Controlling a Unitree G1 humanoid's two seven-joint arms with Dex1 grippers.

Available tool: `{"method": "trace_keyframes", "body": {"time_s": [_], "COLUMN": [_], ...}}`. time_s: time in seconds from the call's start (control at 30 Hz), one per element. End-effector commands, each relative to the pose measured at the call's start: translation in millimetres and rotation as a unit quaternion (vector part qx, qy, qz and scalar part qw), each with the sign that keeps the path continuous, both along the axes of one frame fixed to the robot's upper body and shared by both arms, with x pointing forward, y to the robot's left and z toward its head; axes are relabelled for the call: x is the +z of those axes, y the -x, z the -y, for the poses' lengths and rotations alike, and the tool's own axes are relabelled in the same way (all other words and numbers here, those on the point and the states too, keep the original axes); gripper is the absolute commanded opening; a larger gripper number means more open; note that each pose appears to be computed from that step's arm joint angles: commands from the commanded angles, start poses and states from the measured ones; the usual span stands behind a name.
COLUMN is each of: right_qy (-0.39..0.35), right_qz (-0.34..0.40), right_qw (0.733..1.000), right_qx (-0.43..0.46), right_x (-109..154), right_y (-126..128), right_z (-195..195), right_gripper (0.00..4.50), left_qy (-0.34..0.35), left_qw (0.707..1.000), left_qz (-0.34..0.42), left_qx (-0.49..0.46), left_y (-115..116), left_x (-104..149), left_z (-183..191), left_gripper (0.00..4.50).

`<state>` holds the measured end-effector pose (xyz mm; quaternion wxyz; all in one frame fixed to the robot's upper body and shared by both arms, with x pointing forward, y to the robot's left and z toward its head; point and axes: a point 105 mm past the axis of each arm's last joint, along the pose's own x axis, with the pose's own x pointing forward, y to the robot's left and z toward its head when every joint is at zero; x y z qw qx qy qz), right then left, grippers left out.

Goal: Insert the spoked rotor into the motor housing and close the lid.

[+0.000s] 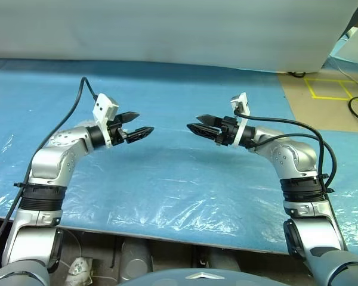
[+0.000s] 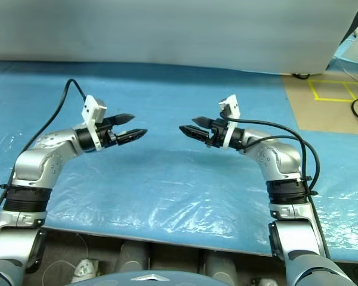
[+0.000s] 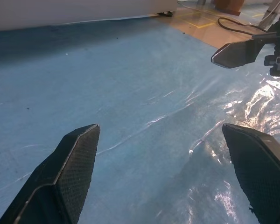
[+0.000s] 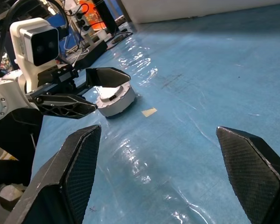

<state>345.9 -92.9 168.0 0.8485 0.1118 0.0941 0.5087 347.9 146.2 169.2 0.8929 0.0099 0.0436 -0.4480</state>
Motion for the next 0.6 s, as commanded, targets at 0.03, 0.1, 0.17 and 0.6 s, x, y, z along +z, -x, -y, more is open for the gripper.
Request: {"method": "trace_keyframes", "body": {"time_s": [0.03,0.1,0.17,0.6], "right_qy": [-0.010,-0.011,-0.011,0.002], "right_qz": [0.024,0.024,0.024,0.030], "right_qw": [1.000,1.000,1.000,0.999], "right_qx": [-0.001,-0.003,-0.003,-0.010], "right_x": [13.1,14.1,14.7,8.2], "right_y": [-1.0,-2.1,-2.1,2.1], "right_z": [1.7,2.8,4.0,11.4], "right_gripper": [4.15,4.15,4.15,4.15], "left_qy": [0.013,0.014,0.014,0.000], "left_qw": [1.000,0.999,0.999,0.999], "left_qz": [0.028,0.028,0.027,0.010], "left_qx": [-0.005,-0.006,-0.009,-0.039], "left_y": [2.2,1.9,2.1,12.8], "left_x": [15.5,15.3,14.8,3.4], "left_z": [2.7,4.2,4.9,7.6], "left_gripper": [4.43,4.43,4.43,4.43]}}
